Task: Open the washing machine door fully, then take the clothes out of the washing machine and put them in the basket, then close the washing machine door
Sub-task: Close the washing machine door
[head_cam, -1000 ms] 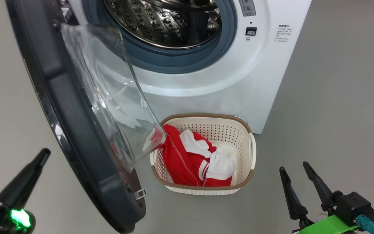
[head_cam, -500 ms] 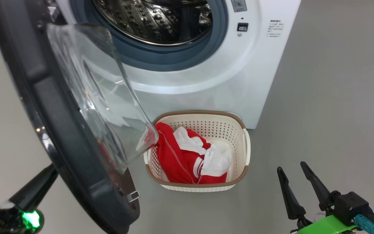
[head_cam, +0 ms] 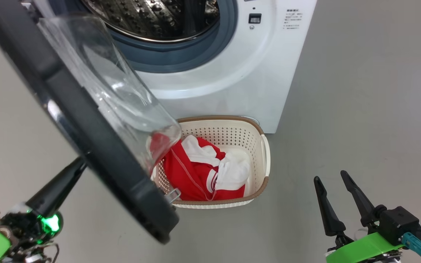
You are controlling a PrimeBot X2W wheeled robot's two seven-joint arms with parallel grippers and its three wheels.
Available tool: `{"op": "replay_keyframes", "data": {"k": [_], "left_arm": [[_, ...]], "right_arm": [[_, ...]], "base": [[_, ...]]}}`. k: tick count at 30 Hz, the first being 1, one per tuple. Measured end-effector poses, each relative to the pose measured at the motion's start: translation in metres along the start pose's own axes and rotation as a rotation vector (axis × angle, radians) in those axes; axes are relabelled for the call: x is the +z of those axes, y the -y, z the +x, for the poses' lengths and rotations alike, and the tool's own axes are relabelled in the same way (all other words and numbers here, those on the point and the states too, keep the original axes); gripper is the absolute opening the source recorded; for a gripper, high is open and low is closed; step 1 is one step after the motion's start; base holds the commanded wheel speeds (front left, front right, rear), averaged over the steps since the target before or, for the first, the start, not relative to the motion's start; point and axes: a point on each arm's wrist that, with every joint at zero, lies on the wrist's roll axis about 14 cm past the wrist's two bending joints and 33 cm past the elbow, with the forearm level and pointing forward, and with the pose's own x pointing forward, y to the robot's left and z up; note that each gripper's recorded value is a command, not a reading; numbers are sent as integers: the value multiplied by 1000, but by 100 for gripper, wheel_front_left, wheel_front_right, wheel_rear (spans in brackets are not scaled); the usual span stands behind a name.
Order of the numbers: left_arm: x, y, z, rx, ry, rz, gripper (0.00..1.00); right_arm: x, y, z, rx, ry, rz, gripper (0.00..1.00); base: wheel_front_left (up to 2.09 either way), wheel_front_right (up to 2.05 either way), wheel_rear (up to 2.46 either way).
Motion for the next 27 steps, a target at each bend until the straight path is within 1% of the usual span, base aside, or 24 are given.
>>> {"op": "replay_keyframes", "data": {"k": [5, 11, 19, 27], "left_arm": [[-6, 10, 22, -46, -26, 12, 0], [-10, 11, 45, -56, -41, 31, 0], [-12, 17, 86, -103, -46, 47, 0], [-10, 12, 124, -108, -33, 69, 0]], "right_arm": [[4, 6, 2, -17, 12, 0, 100], [4, 13, 2, -38, 14, 2, 100], [10, 27, 7, -75, 37, 15, 100], [10, 46, 4, -132, 40, 24, 100]], "base": [[0, 0, 0], [0, 0, 0], [0, 0, 0], [0, 0, 0]]}}
